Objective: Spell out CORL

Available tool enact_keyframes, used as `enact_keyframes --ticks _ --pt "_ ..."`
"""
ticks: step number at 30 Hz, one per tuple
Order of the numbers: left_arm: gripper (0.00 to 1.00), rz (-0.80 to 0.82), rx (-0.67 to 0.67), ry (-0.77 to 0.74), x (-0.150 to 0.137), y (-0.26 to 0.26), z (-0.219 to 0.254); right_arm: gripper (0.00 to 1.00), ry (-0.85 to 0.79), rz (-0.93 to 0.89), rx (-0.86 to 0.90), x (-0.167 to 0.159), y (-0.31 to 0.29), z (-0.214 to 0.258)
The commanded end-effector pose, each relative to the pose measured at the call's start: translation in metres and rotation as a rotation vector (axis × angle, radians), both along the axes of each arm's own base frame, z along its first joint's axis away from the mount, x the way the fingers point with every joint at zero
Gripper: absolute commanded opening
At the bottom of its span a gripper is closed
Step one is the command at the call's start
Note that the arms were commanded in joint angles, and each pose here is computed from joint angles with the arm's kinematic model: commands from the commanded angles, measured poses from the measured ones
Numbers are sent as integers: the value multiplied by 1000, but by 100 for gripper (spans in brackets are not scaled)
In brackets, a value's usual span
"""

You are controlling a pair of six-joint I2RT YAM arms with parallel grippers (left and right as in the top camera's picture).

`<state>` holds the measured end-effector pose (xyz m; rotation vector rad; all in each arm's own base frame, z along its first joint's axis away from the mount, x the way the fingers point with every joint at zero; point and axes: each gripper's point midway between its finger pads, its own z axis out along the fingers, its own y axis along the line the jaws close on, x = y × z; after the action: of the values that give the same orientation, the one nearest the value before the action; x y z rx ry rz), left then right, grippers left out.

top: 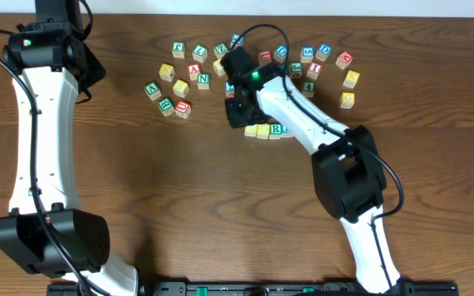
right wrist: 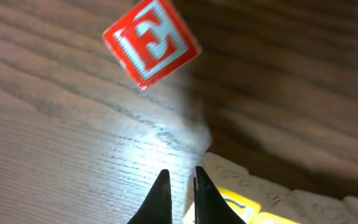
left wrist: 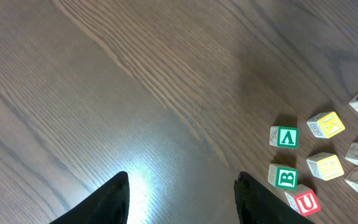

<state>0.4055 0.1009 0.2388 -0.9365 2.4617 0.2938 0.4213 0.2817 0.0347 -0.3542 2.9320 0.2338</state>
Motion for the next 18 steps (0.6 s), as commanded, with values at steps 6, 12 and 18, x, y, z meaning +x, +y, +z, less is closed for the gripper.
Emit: enact_keyframes --ticks 6,12,18 --pt "54 9 -4 28 0 0 -11 9 -65 38 80 9 3 45" --pt "54 9 -4 28 0 0 -11 11 -89 -66 55 26 -29 56" --pt "54 9 -4 28 0 0 -11 9 -50 -229 -59 35 -92 44"
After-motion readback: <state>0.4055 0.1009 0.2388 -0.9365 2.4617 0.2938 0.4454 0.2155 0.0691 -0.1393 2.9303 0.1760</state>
